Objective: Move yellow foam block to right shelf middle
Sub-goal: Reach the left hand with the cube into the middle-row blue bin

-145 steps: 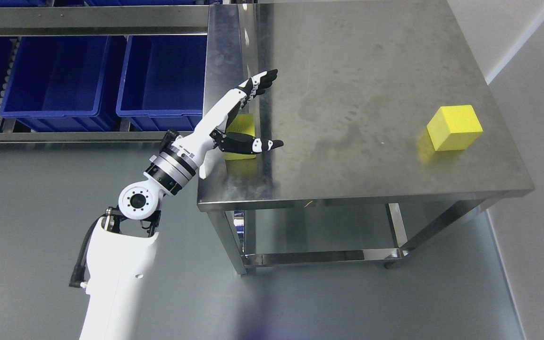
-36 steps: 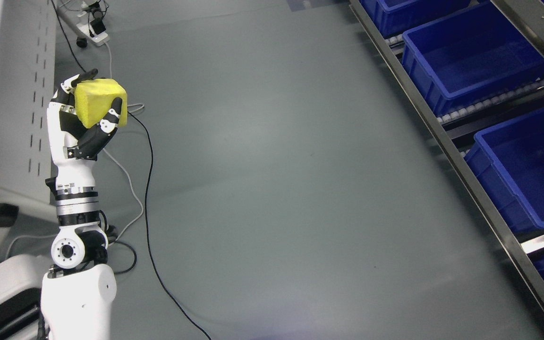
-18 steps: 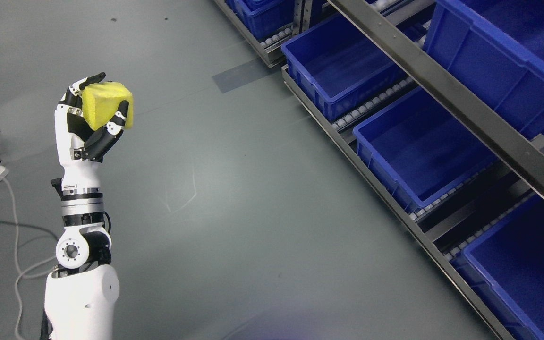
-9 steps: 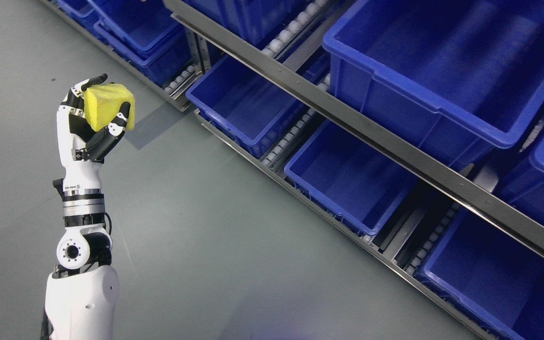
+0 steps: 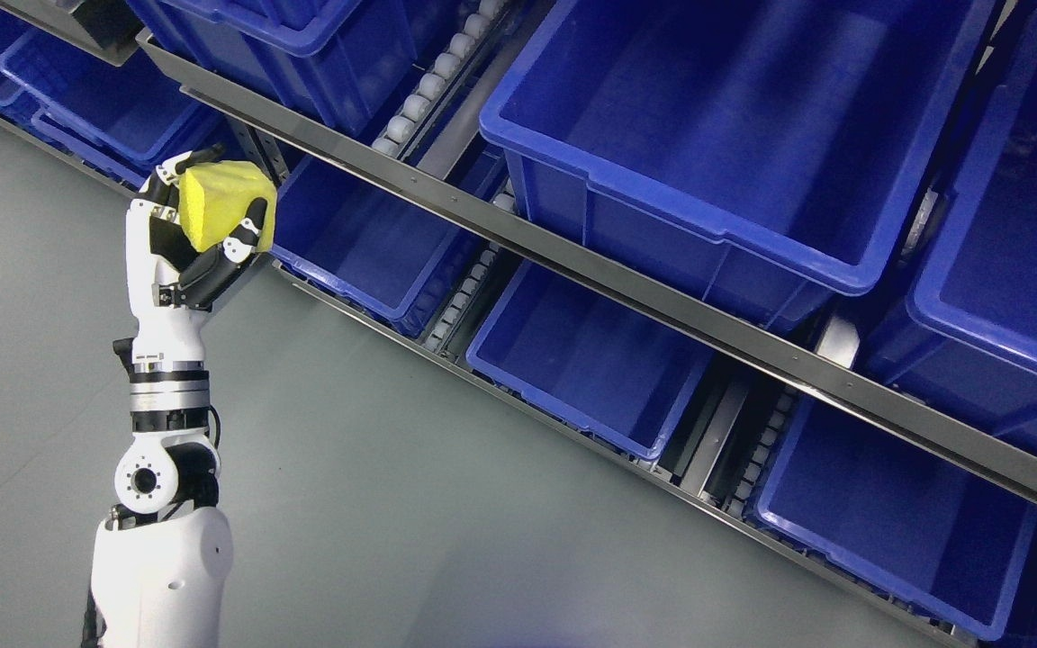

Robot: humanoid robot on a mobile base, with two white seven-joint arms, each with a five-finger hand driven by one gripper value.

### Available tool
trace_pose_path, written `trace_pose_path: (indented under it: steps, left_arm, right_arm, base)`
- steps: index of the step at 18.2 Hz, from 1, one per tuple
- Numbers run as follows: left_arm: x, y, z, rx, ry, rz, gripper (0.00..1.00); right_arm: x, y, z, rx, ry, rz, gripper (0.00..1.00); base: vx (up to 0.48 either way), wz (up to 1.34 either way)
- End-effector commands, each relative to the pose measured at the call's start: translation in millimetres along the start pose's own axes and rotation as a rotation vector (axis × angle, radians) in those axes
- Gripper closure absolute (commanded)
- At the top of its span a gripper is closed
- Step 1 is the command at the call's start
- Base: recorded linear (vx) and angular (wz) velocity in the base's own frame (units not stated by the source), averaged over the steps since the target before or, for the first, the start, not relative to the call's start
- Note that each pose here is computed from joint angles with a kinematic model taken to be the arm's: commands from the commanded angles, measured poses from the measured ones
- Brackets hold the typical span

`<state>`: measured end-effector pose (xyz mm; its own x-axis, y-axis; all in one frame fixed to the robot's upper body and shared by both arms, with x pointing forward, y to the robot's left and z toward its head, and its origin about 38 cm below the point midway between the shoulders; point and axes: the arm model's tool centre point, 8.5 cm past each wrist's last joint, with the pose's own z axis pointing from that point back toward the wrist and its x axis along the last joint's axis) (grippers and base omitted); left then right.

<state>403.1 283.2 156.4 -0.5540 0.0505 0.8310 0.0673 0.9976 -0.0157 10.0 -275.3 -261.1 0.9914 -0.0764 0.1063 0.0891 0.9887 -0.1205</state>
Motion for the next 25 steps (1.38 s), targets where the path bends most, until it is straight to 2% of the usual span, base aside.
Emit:
trace_pose_path:
  steps: [1, 4, 8, 12, 16, 19, 23, 25]
  left_arm:
    - [20, -29, -14, -0.210, -0.098, -0.019, 0.99]
    - [37, -33, -44, -0.245, -0.173, -0.031, 0.97]
    - [64, -39, -88, -0.271, -0.250, -0.058, 1.00]
    - [73, -43, -155, -0.292, -0.193, -0.093, 1.00]
    - [76, -47, -198, -0.305, -0.168, -0.114, 1.00]
    - [75, -69, -226, -0.405, -0.111, -0.281, 1.00]
    - [69, -97, -244, -0.666, 0.127, -0.398, 1.00]
    - [65, -110, -244, -0.742, 0.184, -0.446, 0.99]
  right_arm:
    - [5.6, -11, -1, -0.017, -0.013, 0.006, 0.00]
    - [5.6, -11, -1, -0.017, -0.013, 0.004, 0.00]
    - [5.6, -11, -1, -0.017, -0.013, 0.004, 0.00]
    - [5.6, -11, -1, -0.017, -0.013, 0.004, 0.00]
    - [5.6, -11, -1, -0.017, -0.013, 0.004, 0.00]
    - [5.6, -11, -1, -0.017, -0.013, 0.004, 0.00]
    - [5.6, -11, -1, -0.017, -0.013, 0.004, 0.00]
    - [5.6, -11, -1, -0.017, -0.013, 0.004, 0.00]
  base:
    - [0.057, -0.19]
    - [0.042, -0.16]
    - [0.024, -0.10]
    - [0.025, -0.12]
    - [0.039, -0.21]
    - [0.058, -0.31]
    - [0.054, -0.29]
    - [0.049, -0.22]
